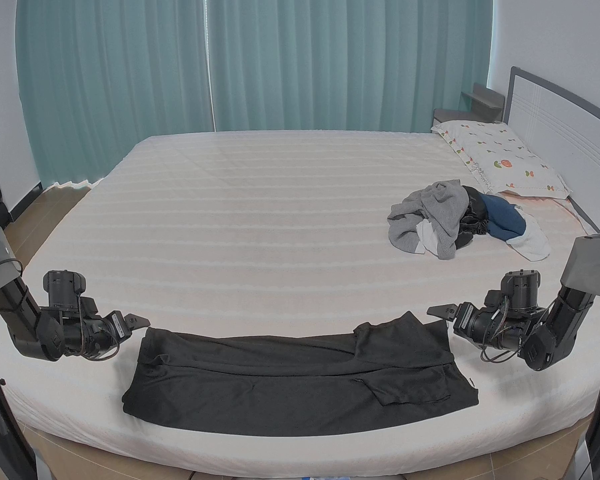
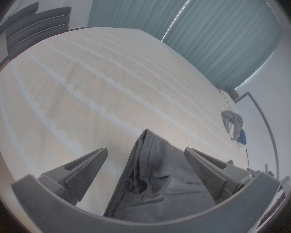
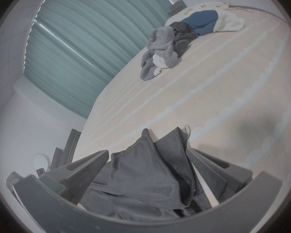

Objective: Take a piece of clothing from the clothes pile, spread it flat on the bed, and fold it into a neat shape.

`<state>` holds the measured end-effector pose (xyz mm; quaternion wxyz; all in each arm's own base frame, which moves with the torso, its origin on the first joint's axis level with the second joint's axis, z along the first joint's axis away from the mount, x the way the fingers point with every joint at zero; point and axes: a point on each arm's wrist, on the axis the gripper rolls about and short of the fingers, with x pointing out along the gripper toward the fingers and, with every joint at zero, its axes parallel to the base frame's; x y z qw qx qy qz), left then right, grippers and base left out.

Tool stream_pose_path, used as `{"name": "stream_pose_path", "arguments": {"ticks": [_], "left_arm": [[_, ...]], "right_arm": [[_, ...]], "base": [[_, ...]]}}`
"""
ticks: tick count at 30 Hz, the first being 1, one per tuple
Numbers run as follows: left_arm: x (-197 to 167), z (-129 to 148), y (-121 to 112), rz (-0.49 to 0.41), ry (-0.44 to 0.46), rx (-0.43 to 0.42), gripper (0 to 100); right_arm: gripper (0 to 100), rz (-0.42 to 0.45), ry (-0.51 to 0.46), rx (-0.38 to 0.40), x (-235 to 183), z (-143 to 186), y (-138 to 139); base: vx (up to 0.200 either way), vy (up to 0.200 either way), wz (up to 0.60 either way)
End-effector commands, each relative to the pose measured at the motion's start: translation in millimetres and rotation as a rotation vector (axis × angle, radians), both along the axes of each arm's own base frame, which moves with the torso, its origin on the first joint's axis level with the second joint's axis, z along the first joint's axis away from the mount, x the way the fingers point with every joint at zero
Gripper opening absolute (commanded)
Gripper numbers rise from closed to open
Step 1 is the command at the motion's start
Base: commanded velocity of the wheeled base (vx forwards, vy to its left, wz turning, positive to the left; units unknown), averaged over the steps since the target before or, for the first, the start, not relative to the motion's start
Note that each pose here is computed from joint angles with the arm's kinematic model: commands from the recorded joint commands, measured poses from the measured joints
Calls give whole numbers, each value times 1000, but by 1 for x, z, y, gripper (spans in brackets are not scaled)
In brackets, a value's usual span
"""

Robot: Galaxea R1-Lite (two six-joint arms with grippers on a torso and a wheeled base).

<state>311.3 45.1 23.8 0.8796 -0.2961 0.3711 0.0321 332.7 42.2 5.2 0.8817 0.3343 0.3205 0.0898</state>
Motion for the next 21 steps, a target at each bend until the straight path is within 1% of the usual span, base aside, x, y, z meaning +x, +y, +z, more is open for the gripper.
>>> {"name": "stream_pose_path", "arguments": {"ticks": [1, 6, 9, 12, 13, 19, 21], "left_arm": [[26, -17, -7, 19, 20, -58, 100], [43, -36, -9, 46, 45, -94, 100], [47, -37, -10, 42, 38, -93, 100], [49, -41, -16, 26, 43, -84, 100], [49, -42, -17, 22, 42, -81, 0], [45, -42, -16, 36, 58, -81, 0], [39, -45, -15, 85, 81, -61, 0]], "right_arm": [[100, -21, 27, 24, 8, -9, -1], [100, -31, 29, 41, 12, -10, -1], [100, -30, 33, 40, 13, -12, 0], [100, -30, 42, 39, 13, -16, 0], [100, -31, 48, 40, 14, -18, 0], [100, -40, 45, 45, 21, -23, -1], [100, -50, 37, 45, 24, -22, -4]], "base": [[0, 0, 0], [0, 0, 0], [0, 0, 0], [0, 0, 0], [0, 0, 0], [0, 0, 0], [0, 0, 0]]}}
